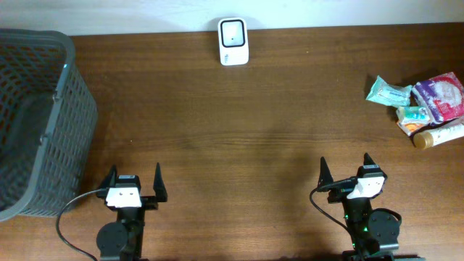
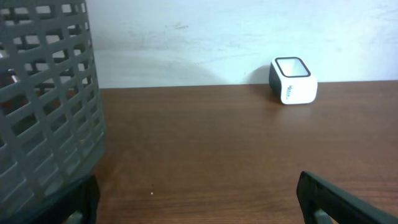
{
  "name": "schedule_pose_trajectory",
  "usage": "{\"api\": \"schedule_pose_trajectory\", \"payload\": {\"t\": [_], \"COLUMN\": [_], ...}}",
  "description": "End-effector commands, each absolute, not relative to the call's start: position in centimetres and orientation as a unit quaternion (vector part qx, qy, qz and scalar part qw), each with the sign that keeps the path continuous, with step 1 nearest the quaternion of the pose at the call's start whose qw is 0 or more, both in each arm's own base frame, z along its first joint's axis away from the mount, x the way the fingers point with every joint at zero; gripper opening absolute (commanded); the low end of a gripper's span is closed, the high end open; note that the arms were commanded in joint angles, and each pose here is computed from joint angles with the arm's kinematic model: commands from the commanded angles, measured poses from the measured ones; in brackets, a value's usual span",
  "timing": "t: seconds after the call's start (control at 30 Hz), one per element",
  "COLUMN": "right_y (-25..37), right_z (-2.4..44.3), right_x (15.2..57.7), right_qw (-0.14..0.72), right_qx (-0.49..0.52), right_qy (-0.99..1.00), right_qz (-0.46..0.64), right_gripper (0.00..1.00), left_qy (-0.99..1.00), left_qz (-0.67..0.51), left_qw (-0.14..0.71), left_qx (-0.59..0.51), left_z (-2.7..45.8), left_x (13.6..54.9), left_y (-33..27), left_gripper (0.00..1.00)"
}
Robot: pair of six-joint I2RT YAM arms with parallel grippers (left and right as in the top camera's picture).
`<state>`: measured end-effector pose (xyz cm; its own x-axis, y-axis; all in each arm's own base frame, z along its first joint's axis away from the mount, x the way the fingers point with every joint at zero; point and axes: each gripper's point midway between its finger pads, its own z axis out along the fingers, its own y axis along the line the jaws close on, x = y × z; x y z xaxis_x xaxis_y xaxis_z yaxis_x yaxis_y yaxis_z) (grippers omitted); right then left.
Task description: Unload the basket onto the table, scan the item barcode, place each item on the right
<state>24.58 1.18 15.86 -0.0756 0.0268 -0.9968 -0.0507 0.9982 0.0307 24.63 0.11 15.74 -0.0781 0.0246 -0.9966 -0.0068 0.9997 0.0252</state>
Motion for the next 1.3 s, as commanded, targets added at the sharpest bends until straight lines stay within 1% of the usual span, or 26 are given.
{"api": "schedule_pose_trajectory", "payload": {"t": [0.0,0.37,0.47,0.57,1.27], "right_y": [0.9,0.9,0.9,0.9,0.9], "right_z": [15.5,15.5,15.5,15.5,15.5], "right_x": [24.6,24.6,24.6,24.6,24.6], "right_qw": [0.678,0.678,0.678,0.678,0.678], "right_qx": [-0.003,-0.003,-0.003,-0.003,-0.003], "right_qy": [0.735,0.735,0.735,0.735,0.735], "right_qz": [0.024,0.024,0.024,0.024,0.024], "right_gripper": [0.99,0.99,0.99,0.99,0.99], "left_qy": [0.735,0.735,0.731,0.734,0.734], "left_qz": [0.001,-0.004,-0.022,0.006,0.003], "left_qw": [0.678,0.678,0.679,0.678,0.679], "left_qx": [0.015,-0.011,-0.065,-0.027,-0.019], "left_z": [15.6,15.6,15.7,15.6,15.6], "left_x": [24.6,24.6,24.6,24.6,24.6], "left_y": [-0.4,0.0,0.9,0.7,0.4], "left_gripper": [0.99,0.99,0.99,0.99,0.99]}}
